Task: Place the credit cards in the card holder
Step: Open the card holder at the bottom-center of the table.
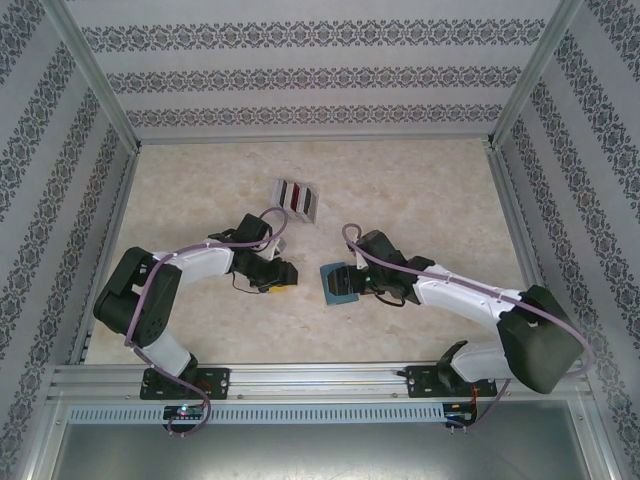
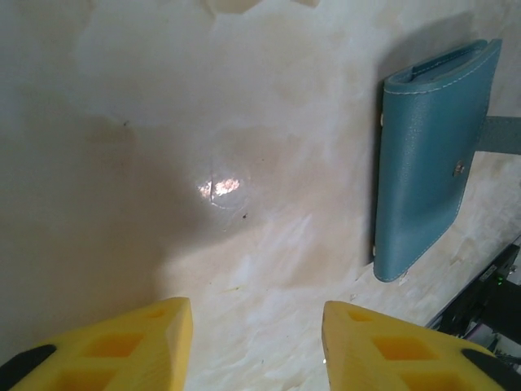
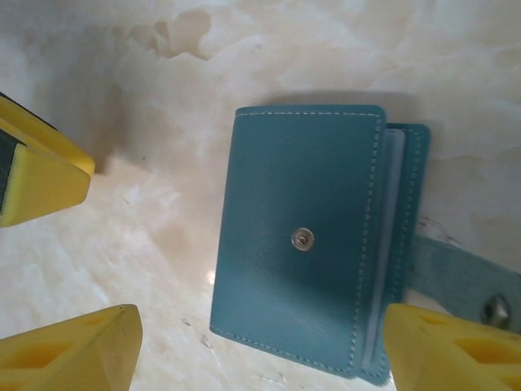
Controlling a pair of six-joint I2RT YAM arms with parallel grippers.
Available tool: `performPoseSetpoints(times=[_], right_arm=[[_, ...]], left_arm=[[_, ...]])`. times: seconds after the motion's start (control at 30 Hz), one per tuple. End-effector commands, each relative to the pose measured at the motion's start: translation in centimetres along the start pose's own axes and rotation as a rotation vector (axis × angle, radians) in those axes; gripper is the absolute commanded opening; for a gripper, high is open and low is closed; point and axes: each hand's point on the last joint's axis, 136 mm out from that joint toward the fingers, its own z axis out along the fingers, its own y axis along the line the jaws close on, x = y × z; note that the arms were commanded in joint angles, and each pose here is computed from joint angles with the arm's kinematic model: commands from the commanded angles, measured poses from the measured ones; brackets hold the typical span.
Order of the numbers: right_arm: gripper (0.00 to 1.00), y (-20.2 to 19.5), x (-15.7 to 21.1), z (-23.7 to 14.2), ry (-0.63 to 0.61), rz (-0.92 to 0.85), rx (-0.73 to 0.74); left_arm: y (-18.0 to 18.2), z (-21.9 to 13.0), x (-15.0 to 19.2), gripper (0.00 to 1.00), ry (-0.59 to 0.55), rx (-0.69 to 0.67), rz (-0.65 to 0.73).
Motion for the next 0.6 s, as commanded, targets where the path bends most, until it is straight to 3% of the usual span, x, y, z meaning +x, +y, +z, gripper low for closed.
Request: performPoseSetpoints(times=[0.0,0.57], right_arm=[[0.78,0.2,0.6,0.7,0.028,0.080,-0.135],[0.75,1.2,1.8,1.8,0.063,0.141,-0.304]], left_arm=[[-0.9,-0.8,-0.6,0.50,-0.051,0.017,0.026],[-0.8,0.0,-0.6,0.50,-0.055,0.051,0.007]])
